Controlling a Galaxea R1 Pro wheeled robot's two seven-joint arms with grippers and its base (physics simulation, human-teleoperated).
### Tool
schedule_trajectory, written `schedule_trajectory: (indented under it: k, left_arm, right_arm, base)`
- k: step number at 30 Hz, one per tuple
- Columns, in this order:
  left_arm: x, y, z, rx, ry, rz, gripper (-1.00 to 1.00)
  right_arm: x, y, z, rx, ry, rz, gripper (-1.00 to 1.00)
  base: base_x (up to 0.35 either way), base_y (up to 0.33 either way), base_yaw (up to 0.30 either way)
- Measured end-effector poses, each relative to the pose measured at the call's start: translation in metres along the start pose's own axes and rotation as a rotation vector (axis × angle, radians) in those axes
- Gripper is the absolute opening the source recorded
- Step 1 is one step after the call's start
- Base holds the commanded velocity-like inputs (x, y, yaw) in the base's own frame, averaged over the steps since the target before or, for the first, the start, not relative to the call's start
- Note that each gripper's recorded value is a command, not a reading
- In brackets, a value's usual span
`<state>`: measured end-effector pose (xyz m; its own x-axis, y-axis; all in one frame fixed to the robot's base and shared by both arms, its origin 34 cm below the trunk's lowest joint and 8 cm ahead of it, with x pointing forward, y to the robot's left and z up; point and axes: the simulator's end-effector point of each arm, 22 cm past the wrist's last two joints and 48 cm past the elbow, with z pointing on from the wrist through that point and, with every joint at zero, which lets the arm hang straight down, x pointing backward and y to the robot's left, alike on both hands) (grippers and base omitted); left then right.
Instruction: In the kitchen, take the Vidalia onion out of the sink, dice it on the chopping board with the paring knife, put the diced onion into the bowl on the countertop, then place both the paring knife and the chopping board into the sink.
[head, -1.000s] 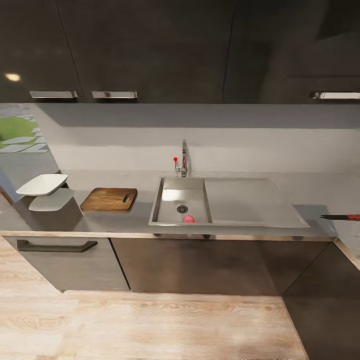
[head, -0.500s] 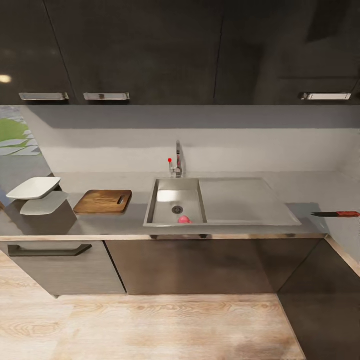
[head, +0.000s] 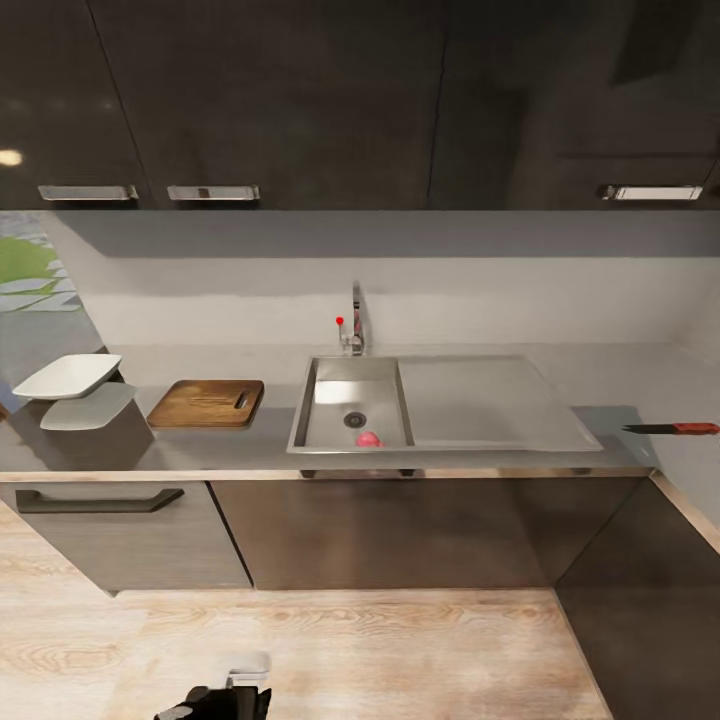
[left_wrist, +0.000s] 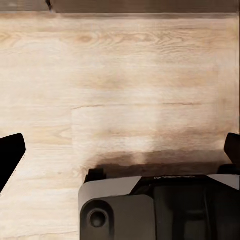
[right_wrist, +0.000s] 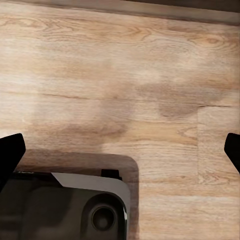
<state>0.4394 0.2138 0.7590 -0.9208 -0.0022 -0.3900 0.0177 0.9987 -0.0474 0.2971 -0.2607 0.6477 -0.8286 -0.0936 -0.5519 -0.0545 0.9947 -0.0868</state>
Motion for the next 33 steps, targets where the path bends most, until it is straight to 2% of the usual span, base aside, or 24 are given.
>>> schedule_trajectory:
  k: [1,2,6,10,12,13,16,17,18,24,29,33]
  left_arm:
    - [-0.005,-0.003,-0.003,0.004,-0.003,0.005,1.00]
    - [-0.029,-0.016,-0.017,0.025,-0.013,0.027,1.00]
    - [-0.090,-0.036,-0.043,0.053,-0.076,0.070,1.00]
    - [-0.121,-0.049,-0.054,0.069,-0.089,0.086,1.00]
    - [-0.147,-0.056,-0.062,0.077,-0.116,0.091,1.00]
    - [-0.179,-0.063,-0.071,0.085,-0.161,0.096,1.00]
    - [-0.215,-0.074,-0.083,0.100,-0.218,0.105,1.00]
    - [-0.239,-0.092,-0.094,0.120,-0.262,0.142,1.00]
    - [-0.248,-0.099,-0.099,0.126,-0.281,0.163,1.00]
    - [-0.289,-0.117,-0.120,0.142,-0.354,0.203,1.00]
    - [-0.301,-0.123,-0.127,0.148,-0.376,0.218,1.00]
    - [-0.302,-0.126,-0.127,0.150,-0.379,0.229,1.00]
  right_arm:
    - [0.000,0.000,0.000,0.000,0.000,0.000,1.00]
    - [0.000,0.000,0.000,-0.001,0.000,0.000,1.00]
    - [0.000,0.000,0.000,0.000,0.000,0.000,1.00]
    - [0.000,0.000,0.000,0.000,0.000,0.000,1.00]
    - [0.000,0.000,0.000,-0.001,0.000,0.000,1.00]
    - [0.000,0.000,0.000,-0.001,0.000,0.000,1.00]
    - [0.000,0.000,0.000,-0.001,0.000,0.000,1.00]
    - [0.000,0.000,0.000,-0.001,0.000,0.000,1.00]
    - [0.000,0.000,0.000,0.000,0.000,0.000,1.00]
    - [0.000,0.000,0.000,0.000,0.000,0.000,1.00]
    - [0.000,0.000,0.000,0.000,0.000,0.000,1.00]
    - [0.000,0.000,0.000,0.000,0.001,0.000,1.00]
  base:
    - [0.000,0.000,0.000]
    - [0.000,0.000,0.000]
    - [0.000,0.000,0.000]
    - [0.000,0.000,0.000]
    - [0.000,0.000,0.000]
    - [0.000,0.000,0.000]
    - [0.000,0.000,0.000]
    - [0.000,0.000,0.000]
    - [0.000,0.000,0.000]
    - [0.000,0.000,0.000]
    - [-0.005,0.000,0.000]
    - [-0.214,0.000,0.000]
